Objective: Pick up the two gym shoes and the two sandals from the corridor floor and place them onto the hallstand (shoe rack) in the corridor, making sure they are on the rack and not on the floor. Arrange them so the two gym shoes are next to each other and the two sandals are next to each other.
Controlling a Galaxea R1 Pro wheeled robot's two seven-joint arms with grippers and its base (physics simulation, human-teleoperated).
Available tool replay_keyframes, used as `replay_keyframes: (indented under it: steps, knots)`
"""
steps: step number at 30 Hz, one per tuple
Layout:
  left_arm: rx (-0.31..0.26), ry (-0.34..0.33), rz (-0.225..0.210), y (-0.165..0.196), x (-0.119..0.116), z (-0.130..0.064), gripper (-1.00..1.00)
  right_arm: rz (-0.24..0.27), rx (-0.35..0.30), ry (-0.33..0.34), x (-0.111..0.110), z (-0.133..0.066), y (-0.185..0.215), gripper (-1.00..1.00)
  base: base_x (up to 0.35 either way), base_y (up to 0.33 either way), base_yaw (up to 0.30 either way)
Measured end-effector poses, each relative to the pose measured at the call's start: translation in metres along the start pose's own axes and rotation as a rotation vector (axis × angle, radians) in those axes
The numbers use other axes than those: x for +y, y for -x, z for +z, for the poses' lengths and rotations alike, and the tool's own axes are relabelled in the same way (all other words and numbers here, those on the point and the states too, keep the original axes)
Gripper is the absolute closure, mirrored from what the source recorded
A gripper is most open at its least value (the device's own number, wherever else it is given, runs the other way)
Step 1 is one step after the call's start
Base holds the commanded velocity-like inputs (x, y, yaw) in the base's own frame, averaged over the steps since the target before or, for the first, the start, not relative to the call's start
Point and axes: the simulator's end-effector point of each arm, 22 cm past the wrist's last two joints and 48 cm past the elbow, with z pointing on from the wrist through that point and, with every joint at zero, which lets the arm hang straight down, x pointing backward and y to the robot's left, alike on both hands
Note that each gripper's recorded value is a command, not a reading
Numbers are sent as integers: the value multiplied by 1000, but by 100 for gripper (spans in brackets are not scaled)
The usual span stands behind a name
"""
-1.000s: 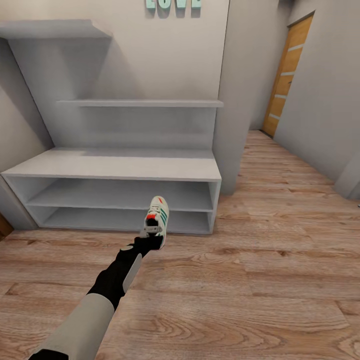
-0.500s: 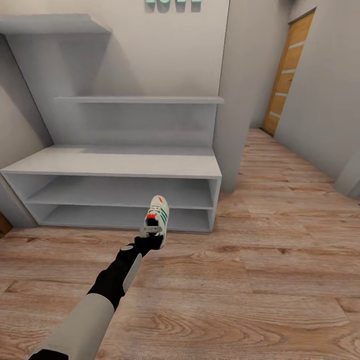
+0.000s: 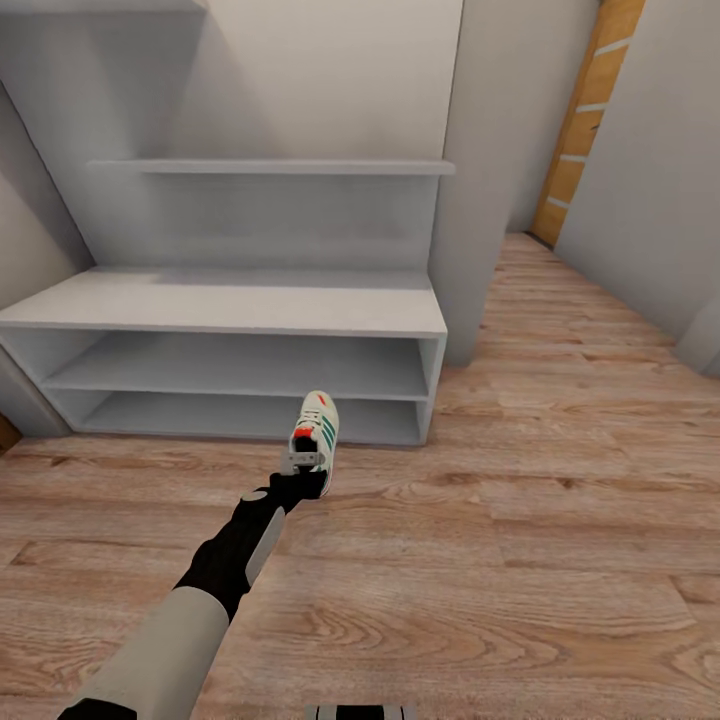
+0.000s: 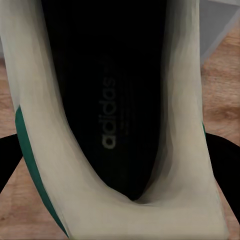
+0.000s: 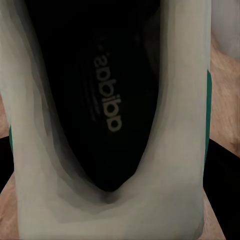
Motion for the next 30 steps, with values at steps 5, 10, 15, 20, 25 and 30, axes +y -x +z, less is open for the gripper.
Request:
replay_keyframes:
  steps: [5, 10, 15, 20, 25, 30]
  knots:
    - [1, 0, 1, -1, 0, 1, 100, -2, 0, 0, 0, 0, 0, 100, 18, 0, 0]
    - [-2, -1, 1, 0, 0, 0, 100, -2, 0, -1, 0, 0, 0, 100, 272, -21, 0]
    - [-1, -1, 1, -1, 0, 0, 100, -2, 0, -1, 0, 0, 0, 100, 340, -71, 0]
    - [0, 0, 1, -1, 0, 0, 100, -2, 0, -2, 0, 0, 0, 100, 348, -24, 0]
    - [0, -1, 0, -1, 0, 0, 100, -2, -1, -2, 0, 0, 0, 100, 349, -3, 0]
    - [0, -1, 1, -1, 0, 0, 100, -2, -1, -1, 0, 0, 0, 100, 348, -23, 0]
